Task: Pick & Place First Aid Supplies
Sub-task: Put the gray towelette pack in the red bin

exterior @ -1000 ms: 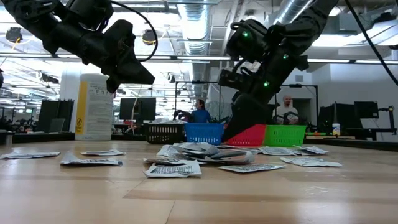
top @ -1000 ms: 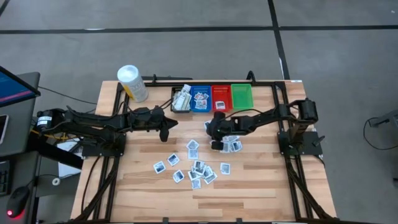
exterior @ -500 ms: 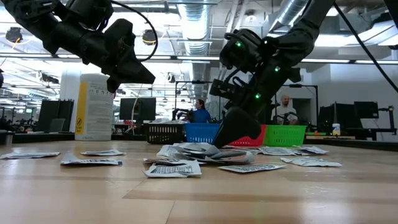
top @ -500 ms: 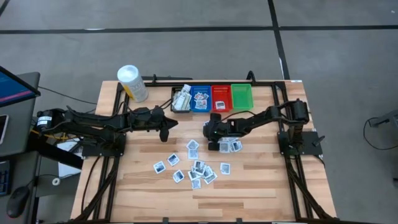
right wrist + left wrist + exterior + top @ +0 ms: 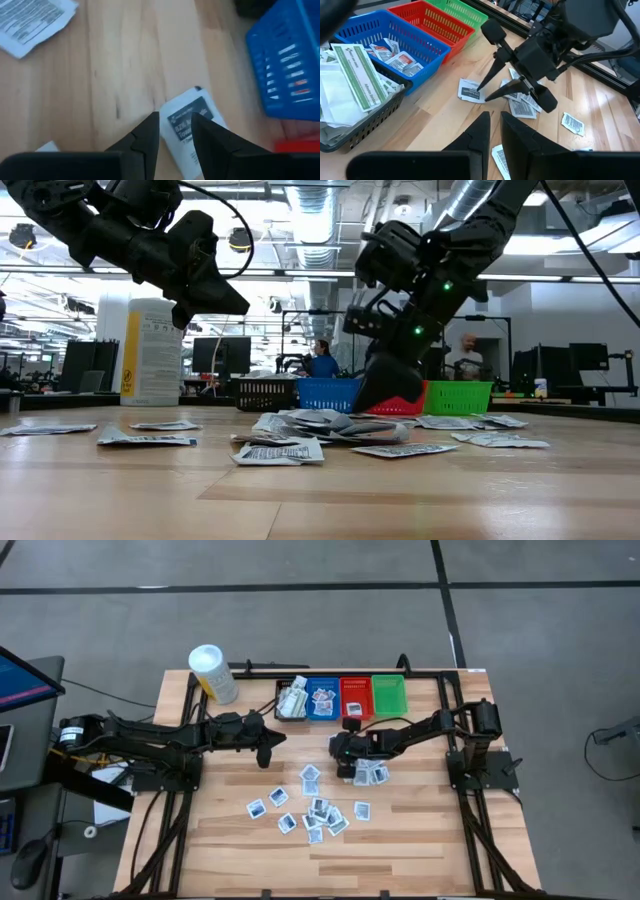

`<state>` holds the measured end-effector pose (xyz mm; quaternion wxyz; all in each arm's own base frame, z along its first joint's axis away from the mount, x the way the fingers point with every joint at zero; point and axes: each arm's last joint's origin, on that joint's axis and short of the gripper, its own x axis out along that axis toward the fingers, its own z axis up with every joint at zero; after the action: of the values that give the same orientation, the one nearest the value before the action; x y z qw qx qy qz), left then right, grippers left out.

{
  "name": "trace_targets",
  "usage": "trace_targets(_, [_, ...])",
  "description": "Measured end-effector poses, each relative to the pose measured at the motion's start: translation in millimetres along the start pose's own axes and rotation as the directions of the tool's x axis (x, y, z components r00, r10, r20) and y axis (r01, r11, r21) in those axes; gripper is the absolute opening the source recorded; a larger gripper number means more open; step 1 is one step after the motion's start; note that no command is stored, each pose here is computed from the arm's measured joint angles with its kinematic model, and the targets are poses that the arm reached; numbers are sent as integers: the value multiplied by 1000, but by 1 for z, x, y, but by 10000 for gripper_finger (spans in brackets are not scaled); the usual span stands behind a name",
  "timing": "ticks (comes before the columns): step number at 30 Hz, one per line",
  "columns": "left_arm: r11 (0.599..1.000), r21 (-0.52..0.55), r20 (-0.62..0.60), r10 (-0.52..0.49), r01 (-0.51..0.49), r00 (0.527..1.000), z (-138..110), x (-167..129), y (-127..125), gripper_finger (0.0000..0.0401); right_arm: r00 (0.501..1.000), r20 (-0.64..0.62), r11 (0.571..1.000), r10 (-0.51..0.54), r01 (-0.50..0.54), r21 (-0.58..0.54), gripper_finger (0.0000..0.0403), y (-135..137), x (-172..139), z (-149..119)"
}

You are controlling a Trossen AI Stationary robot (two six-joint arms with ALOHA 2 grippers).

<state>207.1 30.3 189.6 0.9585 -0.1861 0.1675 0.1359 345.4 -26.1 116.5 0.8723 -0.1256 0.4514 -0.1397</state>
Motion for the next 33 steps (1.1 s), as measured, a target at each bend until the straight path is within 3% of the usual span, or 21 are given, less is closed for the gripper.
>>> trace_targets(5, [1000,0,0,0,0,1000,0,0,0,43,995,9,996,95,-95,-2,107,3,0,0])
trace_targets(28, [1000,-3,0,0,0,1000,0,0,0,43,995,-4,995,97,-97,39,107,-16,7,-4])
trace_targets(33, [1000,-3,0,0,0,1000,0,0,0,43,993,-8,992,121,-121,40,89,-17,8,-5])
